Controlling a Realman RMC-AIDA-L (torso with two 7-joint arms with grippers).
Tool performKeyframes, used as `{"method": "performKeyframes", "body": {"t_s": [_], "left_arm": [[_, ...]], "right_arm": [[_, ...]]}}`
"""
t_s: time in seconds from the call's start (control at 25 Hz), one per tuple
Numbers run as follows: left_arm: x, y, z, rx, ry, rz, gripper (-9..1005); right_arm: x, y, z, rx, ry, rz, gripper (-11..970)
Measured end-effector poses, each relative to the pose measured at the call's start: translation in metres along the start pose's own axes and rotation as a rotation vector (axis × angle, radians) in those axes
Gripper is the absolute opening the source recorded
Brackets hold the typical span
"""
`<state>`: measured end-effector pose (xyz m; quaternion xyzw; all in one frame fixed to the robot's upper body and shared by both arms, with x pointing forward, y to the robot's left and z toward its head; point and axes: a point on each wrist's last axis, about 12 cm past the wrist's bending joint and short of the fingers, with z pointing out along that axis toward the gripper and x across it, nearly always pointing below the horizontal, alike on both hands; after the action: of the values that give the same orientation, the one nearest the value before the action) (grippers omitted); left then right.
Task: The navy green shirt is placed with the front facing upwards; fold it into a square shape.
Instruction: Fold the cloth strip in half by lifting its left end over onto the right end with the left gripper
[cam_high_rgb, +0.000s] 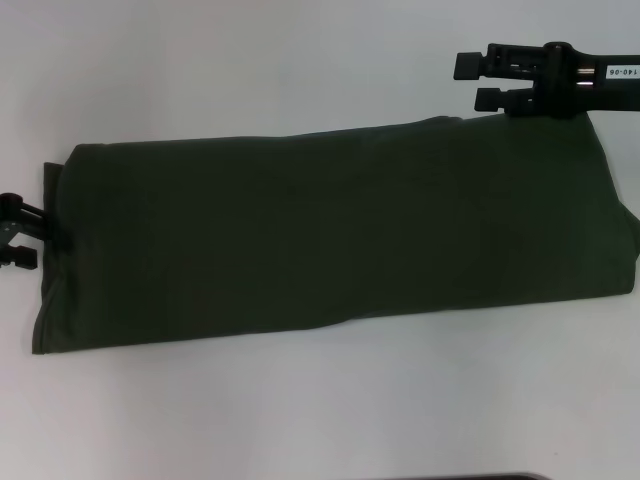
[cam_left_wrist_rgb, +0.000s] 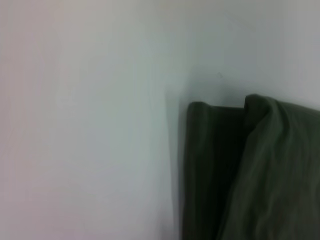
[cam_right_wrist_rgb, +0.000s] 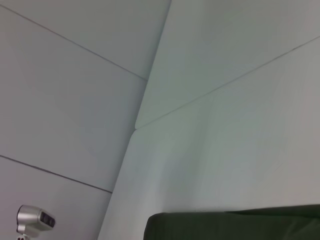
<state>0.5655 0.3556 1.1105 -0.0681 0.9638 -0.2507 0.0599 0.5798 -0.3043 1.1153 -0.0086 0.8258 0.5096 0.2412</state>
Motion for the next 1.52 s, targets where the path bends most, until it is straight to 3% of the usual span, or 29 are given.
{"method": "performKeyframes", "body": {"t_s": [1.52], "left_arm": [[-0.001,0.000,0.012,-0.032,0.004,0.009,556]], "right_arm": [[0.005,-0.004,-0.003,0.001,-0.007,0.018,940]]}}
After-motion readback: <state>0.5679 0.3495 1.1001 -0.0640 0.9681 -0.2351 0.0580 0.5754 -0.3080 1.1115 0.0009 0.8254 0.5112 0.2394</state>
